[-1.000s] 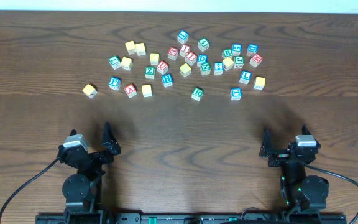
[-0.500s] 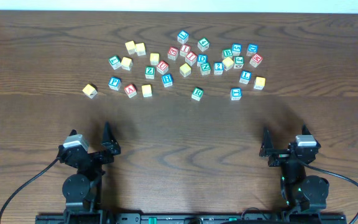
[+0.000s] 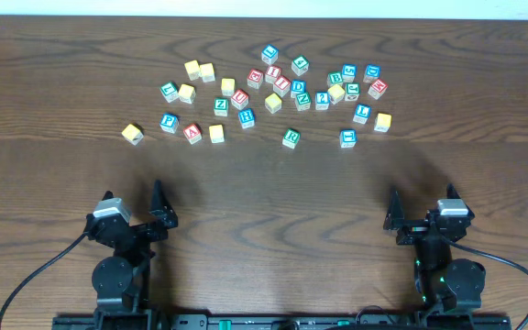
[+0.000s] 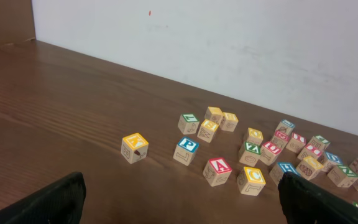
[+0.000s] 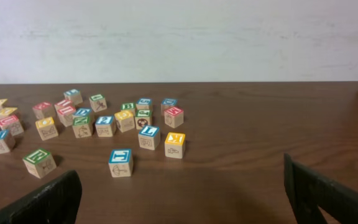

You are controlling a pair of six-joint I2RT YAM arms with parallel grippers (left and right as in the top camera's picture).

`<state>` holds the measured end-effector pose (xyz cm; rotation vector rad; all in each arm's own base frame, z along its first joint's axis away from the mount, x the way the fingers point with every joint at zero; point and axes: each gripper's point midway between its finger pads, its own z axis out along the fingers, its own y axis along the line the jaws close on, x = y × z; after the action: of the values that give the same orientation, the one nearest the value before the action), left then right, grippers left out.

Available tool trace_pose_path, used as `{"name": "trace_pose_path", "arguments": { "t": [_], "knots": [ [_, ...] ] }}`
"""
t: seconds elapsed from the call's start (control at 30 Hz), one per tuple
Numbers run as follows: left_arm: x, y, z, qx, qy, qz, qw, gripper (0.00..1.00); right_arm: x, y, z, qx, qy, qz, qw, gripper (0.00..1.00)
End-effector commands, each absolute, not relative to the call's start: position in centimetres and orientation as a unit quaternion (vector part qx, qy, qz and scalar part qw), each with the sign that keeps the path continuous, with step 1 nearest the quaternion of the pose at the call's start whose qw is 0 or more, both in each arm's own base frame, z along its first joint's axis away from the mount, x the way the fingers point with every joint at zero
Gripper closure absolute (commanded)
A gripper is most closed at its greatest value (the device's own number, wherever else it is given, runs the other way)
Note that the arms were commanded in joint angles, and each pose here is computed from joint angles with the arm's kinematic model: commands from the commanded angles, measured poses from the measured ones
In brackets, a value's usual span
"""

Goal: Spell out CORL

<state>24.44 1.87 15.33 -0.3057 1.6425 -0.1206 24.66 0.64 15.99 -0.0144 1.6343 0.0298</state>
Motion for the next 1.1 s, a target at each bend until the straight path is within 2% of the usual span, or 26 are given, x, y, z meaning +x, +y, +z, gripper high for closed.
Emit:
{"name": "trace_pose_path", "arguments": {
  "t": [0.0,0.5,0.8,1.07],
  "knots": [
    [24.2,2.5,13.7,-0.143,0.745,-0.033,0.651,0.02,24.7,0.3,16.4,-0.005,0.723,0.004,0.691,0.01],
    [24.2,2.6,14.2,-0.145,0.743,-0.031,0.653,0.02,24.7,0.3,17.8,-0.005,0.703,0.004,0.712,0.01],
    [24.2,3.6,19.7,-0.139,0.732,0.010,0.667,0.02,24.6,1.7,21.3,-0.021,0.687,0.047,0.725,0.01],
    [27.9,2.1,25.5,-0.110,0.782,-0.016,0.614,0.02,26.9,2.9,25.0,-0.034,0.743,0.078,0.664,0.01]
  ]
}}
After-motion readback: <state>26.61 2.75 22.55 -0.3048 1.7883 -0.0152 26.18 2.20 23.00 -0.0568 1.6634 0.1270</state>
